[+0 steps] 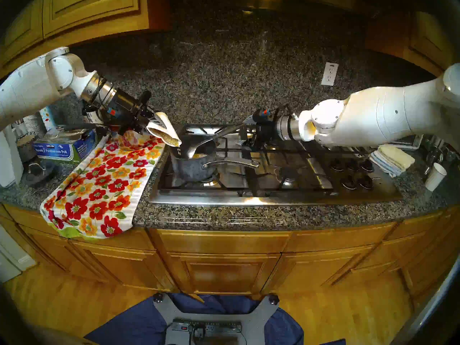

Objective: Pour oats into pot and stir with a spoon

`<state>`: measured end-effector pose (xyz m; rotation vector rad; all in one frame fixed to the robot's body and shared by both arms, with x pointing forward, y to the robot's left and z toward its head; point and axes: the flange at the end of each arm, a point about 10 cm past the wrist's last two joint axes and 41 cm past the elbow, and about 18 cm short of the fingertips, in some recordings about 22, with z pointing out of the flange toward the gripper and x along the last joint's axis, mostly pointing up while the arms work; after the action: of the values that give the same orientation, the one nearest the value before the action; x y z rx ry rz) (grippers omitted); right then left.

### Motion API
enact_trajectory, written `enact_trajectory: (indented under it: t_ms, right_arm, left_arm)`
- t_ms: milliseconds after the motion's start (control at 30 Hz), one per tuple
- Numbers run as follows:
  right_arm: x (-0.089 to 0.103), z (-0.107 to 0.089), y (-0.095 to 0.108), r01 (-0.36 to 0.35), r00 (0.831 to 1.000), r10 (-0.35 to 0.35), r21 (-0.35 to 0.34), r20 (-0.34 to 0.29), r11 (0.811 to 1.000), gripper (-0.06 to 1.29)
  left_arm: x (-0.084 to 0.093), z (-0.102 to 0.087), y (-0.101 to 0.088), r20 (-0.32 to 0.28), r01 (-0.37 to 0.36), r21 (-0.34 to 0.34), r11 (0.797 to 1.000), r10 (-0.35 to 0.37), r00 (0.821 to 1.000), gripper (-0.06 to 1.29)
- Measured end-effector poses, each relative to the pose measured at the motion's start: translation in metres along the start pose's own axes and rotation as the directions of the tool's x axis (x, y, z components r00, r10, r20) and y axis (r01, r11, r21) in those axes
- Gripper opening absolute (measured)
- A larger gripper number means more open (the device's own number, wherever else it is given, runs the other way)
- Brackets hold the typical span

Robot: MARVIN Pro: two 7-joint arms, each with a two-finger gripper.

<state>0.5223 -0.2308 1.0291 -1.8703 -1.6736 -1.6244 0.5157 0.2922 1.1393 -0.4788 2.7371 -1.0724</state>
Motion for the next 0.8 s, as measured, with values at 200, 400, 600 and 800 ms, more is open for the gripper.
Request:
enact_trajectory:
  t_ms: [200, 400, 600, 800]
  right_arm:
    - [0.0, 0.0, 0.0, 0.0, 1.0, 0.0, 0.0, 0.0, 1.0, 1.23]
    - [0.0, 0.0, 0.0, -0.001, 1.0, 0.001, 0.0, 0.0, 1.0, 1.24]
    - [0.0, 0.0, 0.0, -0.001, 1.0, 0.001, 0.0, 0.0, 1.0, 1.24]
    - [0.0, 0.0, 0.0, -0.001, 1.0, 0.001, 0.0, 0.001, 1.0, 1.23]
  left_arm:
    - [0.002, 0.001, -0.008, 0.006, -0.026, -0.032, 0.999, 0.026, 1.0, 0.4]
    - [0.006, 0.004, -0.018, 0.002, -0.057, -0.067, 0.996, 0.057, 0.998, 0.4]
    - [0.012, 0.009, -0.027, -0.016, -0.084, -0.093, 0.992, 0.083, 0.996, 0.4]
    - [0.018, 0.013, -0.034, -0.031, -0.102, -0.112, 0.988, 0.099, 0.995, 0.39]
